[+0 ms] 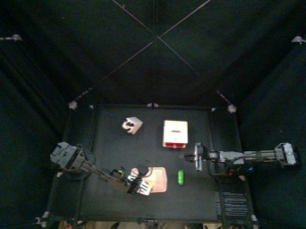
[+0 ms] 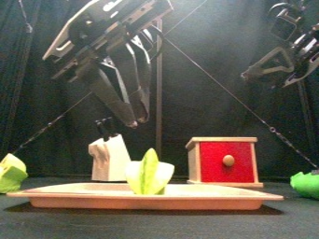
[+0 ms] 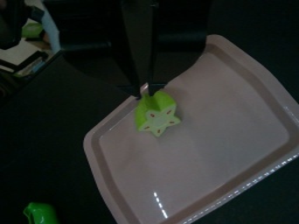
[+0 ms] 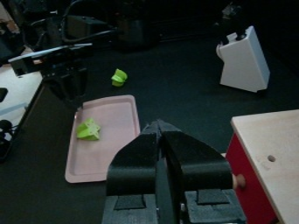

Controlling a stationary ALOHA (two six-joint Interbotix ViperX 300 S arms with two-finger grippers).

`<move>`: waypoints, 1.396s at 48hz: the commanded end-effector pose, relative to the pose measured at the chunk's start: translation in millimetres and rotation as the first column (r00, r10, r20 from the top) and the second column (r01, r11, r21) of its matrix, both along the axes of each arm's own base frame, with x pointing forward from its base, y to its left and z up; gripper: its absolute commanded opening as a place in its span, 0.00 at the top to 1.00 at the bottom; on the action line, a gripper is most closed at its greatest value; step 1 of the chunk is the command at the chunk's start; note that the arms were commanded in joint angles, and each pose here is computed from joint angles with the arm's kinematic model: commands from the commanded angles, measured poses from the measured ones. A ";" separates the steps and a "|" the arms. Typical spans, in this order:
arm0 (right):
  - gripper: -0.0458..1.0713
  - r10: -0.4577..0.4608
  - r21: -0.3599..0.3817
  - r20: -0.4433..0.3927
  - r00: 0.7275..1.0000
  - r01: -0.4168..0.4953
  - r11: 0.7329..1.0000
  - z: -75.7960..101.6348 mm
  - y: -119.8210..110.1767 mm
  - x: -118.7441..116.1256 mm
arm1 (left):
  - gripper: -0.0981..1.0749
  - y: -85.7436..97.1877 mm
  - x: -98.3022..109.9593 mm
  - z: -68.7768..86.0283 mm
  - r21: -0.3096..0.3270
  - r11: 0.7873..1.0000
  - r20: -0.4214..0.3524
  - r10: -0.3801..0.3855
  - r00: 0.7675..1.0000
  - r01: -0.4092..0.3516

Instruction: Grab starfruit top

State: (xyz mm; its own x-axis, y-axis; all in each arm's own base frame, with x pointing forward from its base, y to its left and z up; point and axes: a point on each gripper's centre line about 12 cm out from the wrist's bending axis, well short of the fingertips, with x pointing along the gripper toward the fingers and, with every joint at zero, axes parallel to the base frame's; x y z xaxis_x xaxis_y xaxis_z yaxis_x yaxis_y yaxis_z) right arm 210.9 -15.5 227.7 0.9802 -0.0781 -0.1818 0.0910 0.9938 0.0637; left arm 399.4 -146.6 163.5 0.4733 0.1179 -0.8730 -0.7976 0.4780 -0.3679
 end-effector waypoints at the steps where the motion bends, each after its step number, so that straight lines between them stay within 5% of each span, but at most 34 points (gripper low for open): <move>1: 0.95 -0.003 -0.002 0.011 1.000 0.003 1.000 3.5 -0.7 1.7 | 0.26 -1.0 2.1 5.6 0.002 1.000 0.029 0.007 1.000 -0.008; 11: 0.95 -0.010 -0.004 0.012 1.000 0.010 1.000 4.1 -2.4 1.8 | 0.03 -4.0 0.7 -10.0 0.001 0.999 0.006 0.037 0.999 -0.037; 38: 0.95 -0.019 -0.003 0.000 1.000 0.019 1.000 0.9 -4.3 2.1 | 0.04 -8.6 21.6 -32.9 0.002 0.997 -0.014 0.071 0.997 -0.071; 67: 0.95 -0.024 -0.004 -0.003 1.000 0.024 1.000 0.0 -5.6 1.9 | 0.33 -6.3 21.1 -33.7 0.003 0.997 -0.012 0.083 0.996 -0.083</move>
State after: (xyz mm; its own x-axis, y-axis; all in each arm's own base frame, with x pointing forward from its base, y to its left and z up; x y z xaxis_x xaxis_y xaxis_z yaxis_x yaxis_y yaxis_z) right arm 211.1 -19.6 225.5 0.9769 -0.0963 -0.1908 0.1094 0.9922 0.0594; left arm 414.4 -152.1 116.5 0.4189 0.1669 -0.8926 -0.8521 0.4120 -0.3229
